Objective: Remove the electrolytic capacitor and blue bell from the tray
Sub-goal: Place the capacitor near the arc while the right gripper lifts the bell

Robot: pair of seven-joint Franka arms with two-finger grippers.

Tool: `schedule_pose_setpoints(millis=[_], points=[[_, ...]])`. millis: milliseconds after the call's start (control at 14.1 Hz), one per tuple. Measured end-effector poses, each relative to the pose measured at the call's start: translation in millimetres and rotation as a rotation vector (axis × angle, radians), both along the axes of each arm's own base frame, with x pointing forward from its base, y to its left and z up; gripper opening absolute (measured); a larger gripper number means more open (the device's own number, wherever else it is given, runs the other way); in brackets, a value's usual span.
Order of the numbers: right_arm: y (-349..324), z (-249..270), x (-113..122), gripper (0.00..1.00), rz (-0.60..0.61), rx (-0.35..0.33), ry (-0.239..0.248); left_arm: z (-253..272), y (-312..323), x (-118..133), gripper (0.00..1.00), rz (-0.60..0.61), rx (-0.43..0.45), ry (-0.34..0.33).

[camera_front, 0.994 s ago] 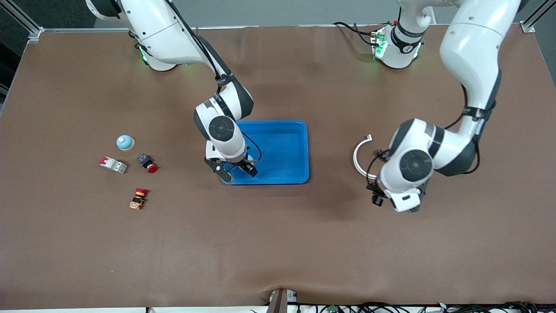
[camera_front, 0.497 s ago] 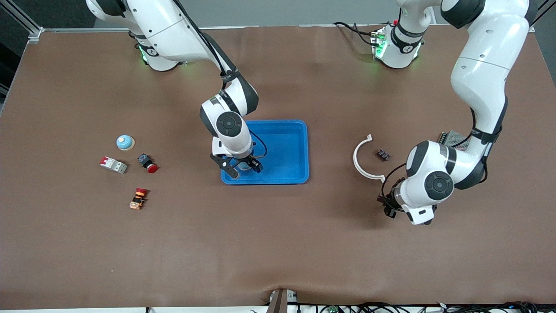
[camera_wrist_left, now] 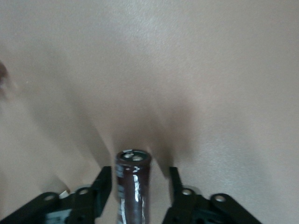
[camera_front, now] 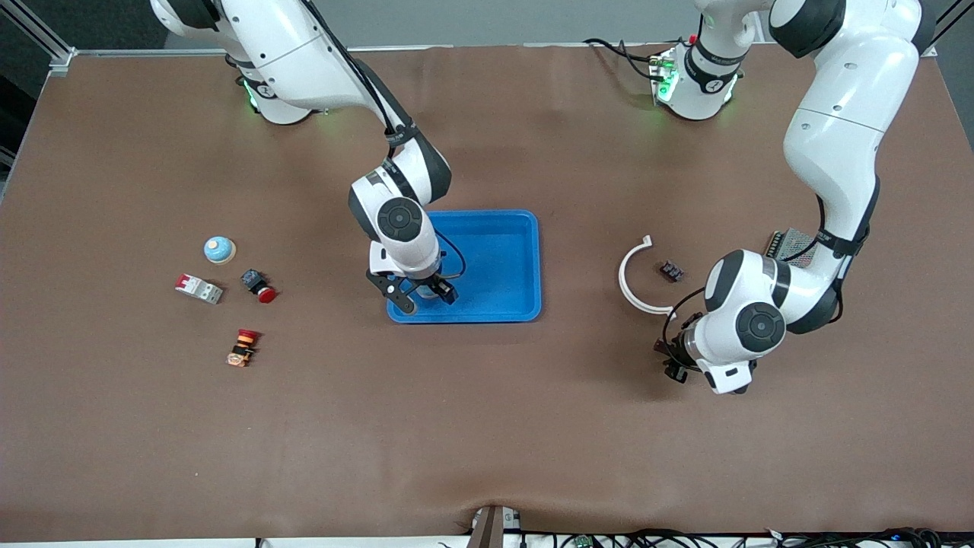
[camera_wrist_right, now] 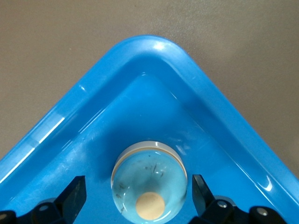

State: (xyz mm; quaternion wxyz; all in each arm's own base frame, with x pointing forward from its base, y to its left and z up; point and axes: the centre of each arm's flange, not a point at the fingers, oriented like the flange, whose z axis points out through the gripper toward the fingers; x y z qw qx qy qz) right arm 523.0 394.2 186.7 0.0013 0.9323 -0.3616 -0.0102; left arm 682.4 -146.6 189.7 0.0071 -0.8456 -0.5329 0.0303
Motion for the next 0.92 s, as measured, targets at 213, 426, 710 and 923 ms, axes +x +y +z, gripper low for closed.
schedule_pose_setpoints(millis=[213,426,710,923], points=[[0,0,0,0.70,0.010,-0.009,-0.002,26,1,9,0.93,-0.034,0.010,-0.050],[1,3,0,0.65,-0.004,-0.008,-0.003,65,4,17,1.00,-0.153,0.027,-0.114],[-1,3,-1,0.65,-0.003,-0.042,0.042,132,34,23,1.00,-0.398,0.072,-0.143],[-9,29,8,0.65,0.056,-0.134,0.187,181,68,27,1.00,-0.538,0.103,-0.094]])
